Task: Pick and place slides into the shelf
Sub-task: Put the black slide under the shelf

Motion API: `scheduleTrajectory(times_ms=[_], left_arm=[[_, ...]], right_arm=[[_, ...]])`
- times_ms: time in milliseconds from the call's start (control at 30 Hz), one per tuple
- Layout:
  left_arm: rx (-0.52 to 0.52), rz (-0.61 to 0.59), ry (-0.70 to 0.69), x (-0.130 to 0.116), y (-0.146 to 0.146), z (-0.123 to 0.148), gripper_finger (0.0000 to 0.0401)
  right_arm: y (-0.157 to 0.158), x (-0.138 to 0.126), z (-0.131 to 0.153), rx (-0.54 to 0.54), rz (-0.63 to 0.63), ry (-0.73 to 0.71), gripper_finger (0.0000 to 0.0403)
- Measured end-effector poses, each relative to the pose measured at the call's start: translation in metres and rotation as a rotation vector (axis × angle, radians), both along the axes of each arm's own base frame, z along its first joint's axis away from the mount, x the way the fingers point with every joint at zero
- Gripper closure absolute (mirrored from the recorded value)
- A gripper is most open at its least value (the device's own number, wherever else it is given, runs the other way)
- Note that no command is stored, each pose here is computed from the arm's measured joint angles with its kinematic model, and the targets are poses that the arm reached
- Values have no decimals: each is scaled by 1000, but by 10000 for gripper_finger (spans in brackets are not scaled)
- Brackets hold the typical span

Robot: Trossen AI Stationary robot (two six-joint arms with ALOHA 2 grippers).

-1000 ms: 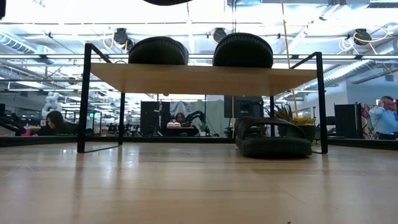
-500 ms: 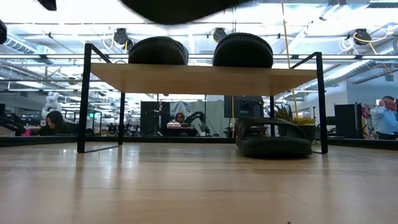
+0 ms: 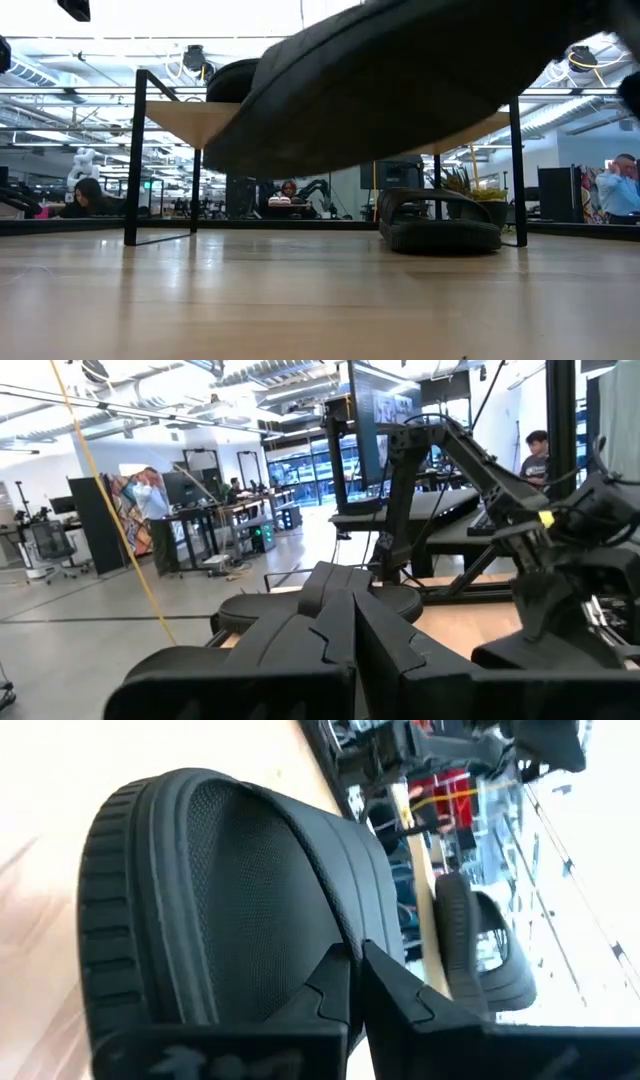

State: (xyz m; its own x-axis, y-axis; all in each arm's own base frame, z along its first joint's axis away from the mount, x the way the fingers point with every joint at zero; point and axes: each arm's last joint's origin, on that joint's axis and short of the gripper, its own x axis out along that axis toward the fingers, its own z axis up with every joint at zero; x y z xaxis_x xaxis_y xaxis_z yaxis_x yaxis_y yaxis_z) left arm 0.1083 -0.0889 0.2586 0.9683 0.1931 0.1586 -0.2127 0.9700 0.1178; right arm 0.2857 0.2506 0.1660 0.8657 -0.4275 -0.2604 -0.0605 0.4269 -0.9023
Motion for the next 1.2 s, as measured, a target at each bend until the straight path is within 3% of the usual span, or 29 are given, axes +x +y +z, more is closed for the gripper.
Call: scheduleTrajectory(times_ms=[233,500,867,1200], left_arm=[[-2,2,0,0,0,0,399],[-9,1,-1,0,0,0,399],[-33,-2,-6,0,0,0,399],[-35,-7,2,0,0,-1,396]], right_arm=[[3,16,-14,-76,-168,-153,402],[21,33,-24,-144,-159,-136,402],[21,52,-20,-98,-270,-200,402],[17,53,-25,-43,-265,-209,402]])
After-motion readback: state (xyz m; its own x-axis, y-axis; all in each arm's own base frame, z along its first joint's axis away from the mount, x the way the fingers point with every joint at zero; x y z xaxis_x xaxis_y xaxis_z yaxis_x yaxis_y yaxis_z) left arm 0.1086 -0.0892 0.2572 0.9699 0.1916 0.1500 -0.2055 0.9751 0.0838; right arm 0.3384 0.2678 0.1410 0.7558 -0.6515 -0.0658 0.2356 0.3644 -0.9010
